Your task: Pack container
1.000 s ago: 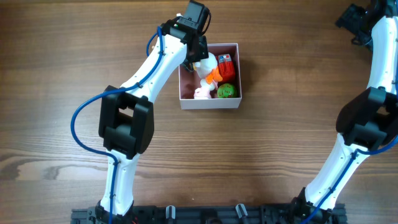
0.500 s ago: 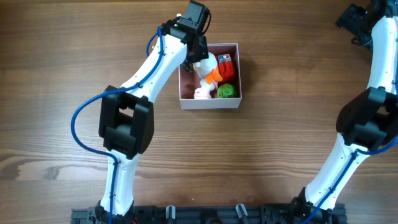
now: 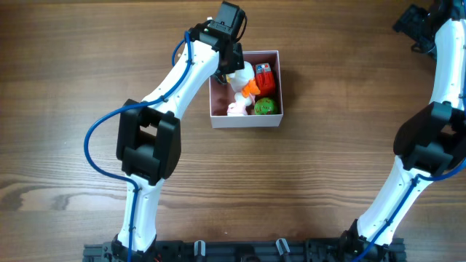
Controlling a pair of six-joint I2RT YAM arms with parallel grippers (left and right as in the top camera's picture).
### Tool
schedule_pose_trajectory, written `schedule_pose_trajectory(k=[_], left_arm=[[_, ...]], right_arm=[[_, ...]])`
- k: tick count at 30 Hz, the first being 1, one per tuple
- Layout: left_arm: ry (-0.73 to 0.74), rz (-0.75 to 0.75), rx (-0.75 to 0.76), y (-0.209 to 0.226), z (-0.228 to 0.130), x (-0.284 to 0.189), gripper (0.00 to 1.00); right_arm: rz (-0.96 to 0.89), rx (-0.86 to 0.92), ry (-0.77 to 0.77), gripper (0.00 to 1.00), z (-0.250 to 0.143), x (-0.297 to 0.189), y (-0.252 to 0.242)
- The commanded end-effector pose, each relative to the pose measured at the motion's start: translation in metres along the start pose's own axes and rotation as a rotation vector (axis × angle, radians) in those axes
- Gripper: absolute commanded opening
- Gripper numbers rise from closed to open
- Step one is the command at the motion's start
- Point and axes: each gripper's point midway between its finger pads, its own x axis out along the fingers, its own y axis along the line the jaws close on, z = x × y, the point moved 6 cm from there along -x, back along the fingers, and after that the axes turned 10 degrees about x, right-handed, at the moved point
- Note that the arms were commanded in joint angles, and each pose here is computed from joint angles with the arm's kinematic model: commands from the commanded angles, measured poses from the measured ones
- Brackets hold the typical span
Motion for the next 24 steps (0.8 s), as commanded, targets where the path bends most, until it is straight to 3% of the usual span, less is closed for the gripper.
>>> schedule_pose_trajectory(k=[1,10,21,24], left_arm=[[0.036,-0.011,0.028,-0.005,-0.006,0.013,0.04],[-0.05,-0.032,0.064,-0.003,0.01,-0.021,0.04],[-0.289,-0.107,0.052,-0.005,0.036,-0.134,0.04],[-0.381,-0.038,0.018,0.014,0.043,-0.169,0.1]], right_arm=[[0.002,0.002,0.006,1.0,-0.001,0.003,0.001],[0.002,0.002,0.006,1.0,-0.001,0.003,0.001],[0.002,0.002,0.006,1.0,-0.001,0.003,0.001],[0.002,0.002,0.006,1.0,-0.001,0.003,0.001]])
